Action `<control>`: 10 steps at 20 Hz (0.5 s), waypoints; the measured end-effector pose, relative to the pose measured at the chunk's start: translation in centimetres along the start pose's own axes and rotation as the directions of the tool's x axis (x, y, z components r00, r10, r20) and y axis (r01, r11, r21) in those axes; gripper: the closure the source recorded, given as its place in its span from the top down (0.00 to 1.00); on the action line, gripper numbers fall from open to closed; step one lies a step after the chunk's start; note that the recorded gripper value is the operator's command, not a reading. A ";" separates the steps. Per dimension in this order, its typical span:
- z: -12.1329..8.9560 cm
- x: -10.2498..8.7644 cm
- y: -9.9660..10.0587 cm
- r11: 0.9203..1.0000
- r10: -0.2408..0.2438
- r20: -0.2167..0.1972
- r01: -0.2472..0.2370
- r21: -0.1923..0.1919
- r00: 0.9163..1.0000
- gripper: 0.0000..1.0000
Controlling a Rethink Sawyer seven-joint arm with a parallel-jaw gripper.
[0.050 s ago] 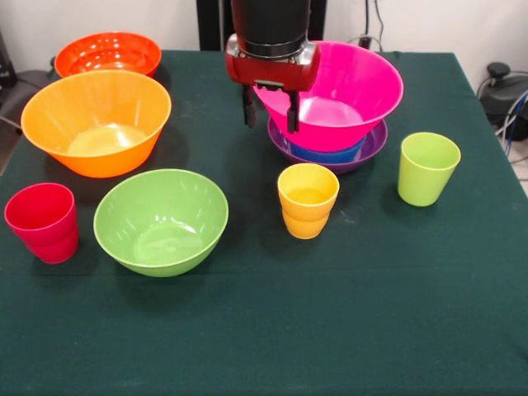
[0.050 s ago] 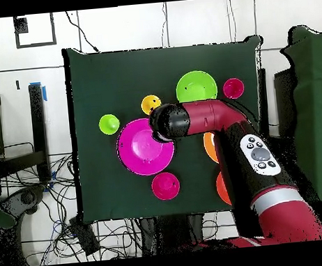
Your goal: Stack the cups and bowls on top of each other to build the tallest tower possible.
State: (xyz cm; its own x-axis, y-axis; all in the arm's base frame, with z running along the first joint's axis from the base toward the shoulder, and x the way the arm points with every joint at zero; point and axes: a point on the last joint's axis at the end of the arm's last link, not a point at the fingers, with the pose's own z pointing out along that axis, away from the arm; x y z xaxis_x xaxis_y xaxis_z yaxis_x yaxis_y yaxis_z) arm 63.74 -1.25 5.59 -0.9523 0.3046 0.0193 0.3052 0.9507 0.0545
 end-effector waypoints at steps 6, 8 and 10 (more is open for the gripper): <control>0.1 0.4 0.9 1.000 -0.012 -0.003 0.012 0.003 1.000 1.00; 0.1 0.6 1.4 1.000 -0.016 -0.006 0.016 0.003 1.000 1.00; 0.1 0.7 1.7 1.000 -0.019 -0.007 0.019 0.003 1.000 1.00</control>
State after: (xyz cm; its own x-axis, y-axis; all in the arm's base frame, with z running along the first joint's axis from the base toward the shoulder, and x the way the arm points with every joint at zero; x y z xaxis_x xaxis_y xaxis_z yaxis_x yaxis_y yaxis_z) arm 63.62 0.56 5.59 -0.9579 0.2861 0.0248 0.2870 0.9565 0.0517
